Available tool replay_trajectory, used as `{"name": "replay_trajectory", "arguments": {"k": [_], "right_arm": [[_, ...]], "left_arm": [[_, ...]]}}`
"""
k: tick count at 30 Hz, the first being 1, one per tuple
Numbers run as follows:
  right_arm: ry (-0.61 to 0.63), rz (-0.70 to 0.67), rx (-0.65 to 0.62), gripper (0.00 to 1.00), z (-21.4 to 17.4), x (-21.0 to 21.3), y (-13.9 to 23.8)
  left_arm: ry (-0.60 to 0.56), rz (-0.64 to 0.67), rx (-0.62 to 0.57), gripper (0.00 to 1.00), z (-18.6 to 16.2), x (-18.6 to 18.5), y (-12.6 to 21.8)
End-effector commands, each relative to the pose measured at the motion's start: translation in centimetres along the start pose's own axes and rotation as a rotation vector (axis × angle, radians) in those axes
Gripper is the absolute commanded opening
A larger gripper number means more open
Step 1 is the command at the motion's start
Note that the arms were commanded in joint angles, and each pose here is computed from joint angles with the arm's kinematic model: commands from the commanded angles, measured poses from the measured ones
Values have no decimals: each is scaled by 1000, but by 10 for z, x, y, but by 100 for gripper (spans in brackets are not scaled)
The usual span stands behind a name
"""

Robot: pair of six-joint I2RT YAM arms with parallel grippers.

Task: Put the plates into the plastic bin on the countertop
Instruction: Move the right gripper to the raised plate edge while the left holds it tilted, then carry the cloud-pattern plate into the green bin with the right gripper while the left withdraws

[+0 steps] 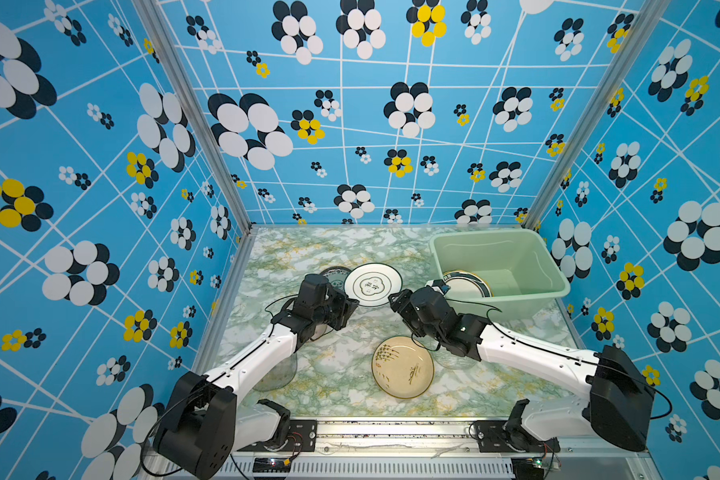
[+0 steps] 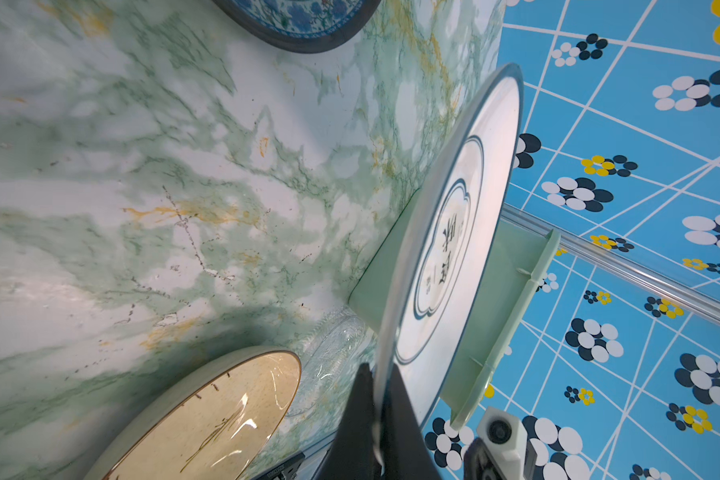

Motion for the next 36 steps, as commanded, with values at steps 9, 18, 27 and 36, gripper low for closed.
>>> {"name": "replay_trajectory", "arguments": {"k": [9, 18, 27, 36], "right_arm": [[32, 132, 66, 67, 4, 26, -28], [58, 265, 132, 51, 9, 45, -34], [0, 433, 233, 30, 0, 66, -45], [5, 444, 232, 13, 3, 72, -42]], "left_arm": [[12, -48, 25, 0, -13, 0, 27], [2, -51, 51, 0, -23, 3, 42], [-30, -70, 85, 0, -28, -4, 41], [-55, -60, 89, 2, -31, -4, 42]]}}
Point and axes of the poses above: each gripper's point midway between its finger pads, its own y axis back along the fingers, its own x axis along the line the jaws close on, z = x × y, the point moved 2 cm from there along y, back along the fingers, and after that the axes turned 3 degrees about y, right-handed, at the moved point
